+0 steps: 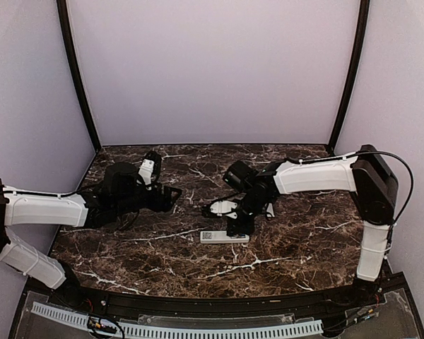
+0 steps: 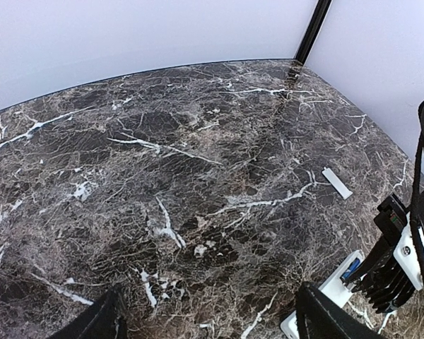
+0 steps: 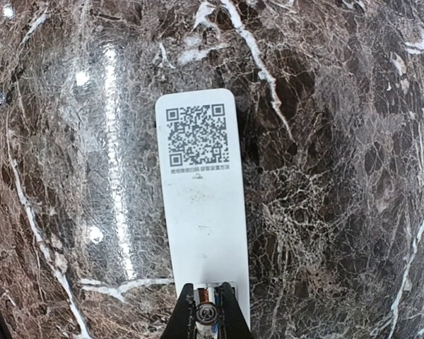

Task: Load the batteries into the remote control
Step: Place the battery in the battery compartment.

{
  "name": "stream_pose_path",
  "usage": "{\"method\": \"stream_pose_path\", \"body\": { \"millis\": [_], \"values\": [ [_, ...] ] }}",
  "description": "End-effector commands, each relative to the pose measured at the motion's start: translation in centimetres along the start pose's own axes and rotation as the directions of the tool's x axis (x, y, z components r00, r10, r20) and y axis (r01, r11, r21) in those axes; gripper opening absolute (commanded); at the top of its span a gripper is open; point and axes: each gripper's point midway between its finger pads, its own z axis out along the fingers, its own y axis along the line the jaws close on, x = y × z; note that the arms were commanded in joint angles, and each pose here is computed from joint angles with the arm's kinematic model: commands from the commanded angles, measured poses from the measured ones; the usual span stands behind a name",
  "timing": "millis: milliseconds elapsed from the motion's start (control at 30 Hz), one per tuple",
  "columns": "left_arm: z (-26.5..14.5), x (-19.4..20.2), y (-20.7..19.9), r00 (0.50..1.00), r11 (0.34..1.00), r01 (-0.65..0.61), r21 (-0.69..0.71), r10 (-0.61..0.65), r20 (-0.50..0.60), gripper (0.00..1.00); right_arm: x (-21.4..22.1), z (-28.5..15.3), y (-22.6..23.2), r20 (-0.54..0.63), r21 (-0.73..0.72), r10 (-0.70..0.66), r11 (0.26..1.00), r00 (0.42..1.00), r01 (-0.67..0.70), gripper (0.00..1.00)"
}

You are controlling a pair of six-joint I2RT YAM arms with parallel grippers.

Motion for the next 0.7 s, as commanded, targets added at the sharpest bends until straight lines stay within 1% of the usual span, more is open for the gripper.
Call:
{"method": "stream_pose_path", "body": {
  "millis": [0,267,300,433,500,567,667],
  "values": [
    [-0.4,-0.7,0.3,1.0,1.0,-0.017,-0.016,0.017,0.008,0.81,1.1,0.9,1.0,-0.03,-0.037,-0.01,0.999,1.0,0.009,0.0],
    [-0.5,-0.8,0.3,1.0,0.999,-0.027,-0.02,0.027,0.008,0.81,2.3,1.4,0.4,-0.068,-0.008,-0.011,1.0,0.998,0.01,0.0],
    [-0.5,-0.8,0.3,1.0,0.999,-0.03,-0.02,0.03,0.007,0.81,2.3,1.3,0.3,-0.072,0.0,-0.012,1.0,0.997,0.012,0.01],
    [-0.5,-0.7,0.3,0.999,0.999,-0.045,-0.016,0.045,0.003,0.81,1.8,0.9,0.2,-0.066,-0.004,-0.008,1.0,0.998,0.008,0.17],
    [-0.4,-0.4,0.0,0.997,0.997,-0.074,0.0,0.074,-0.011,0.82,1.3,0.6,0.3,-0.057,-0.016,0.0,1.0,0.998,0.0,0.23],
    [-0.2,-0.1,-0.2,0.994,0.995,-0.101,0.009,0.101,-0.029,0.83,0.7,0.2,0.3,-0.047,-0.019,0.0,1.0,0.999,-0.001,0.27],
    [-0.2,0.3,-0.5,0.988,0.989,-0.146,0.03,0.147,-0.05,0.84,0.3,-0.2,0.3,-0.035,-0.021,-0.002,1.0,0.999,0.002,0.32]
  ]
}}
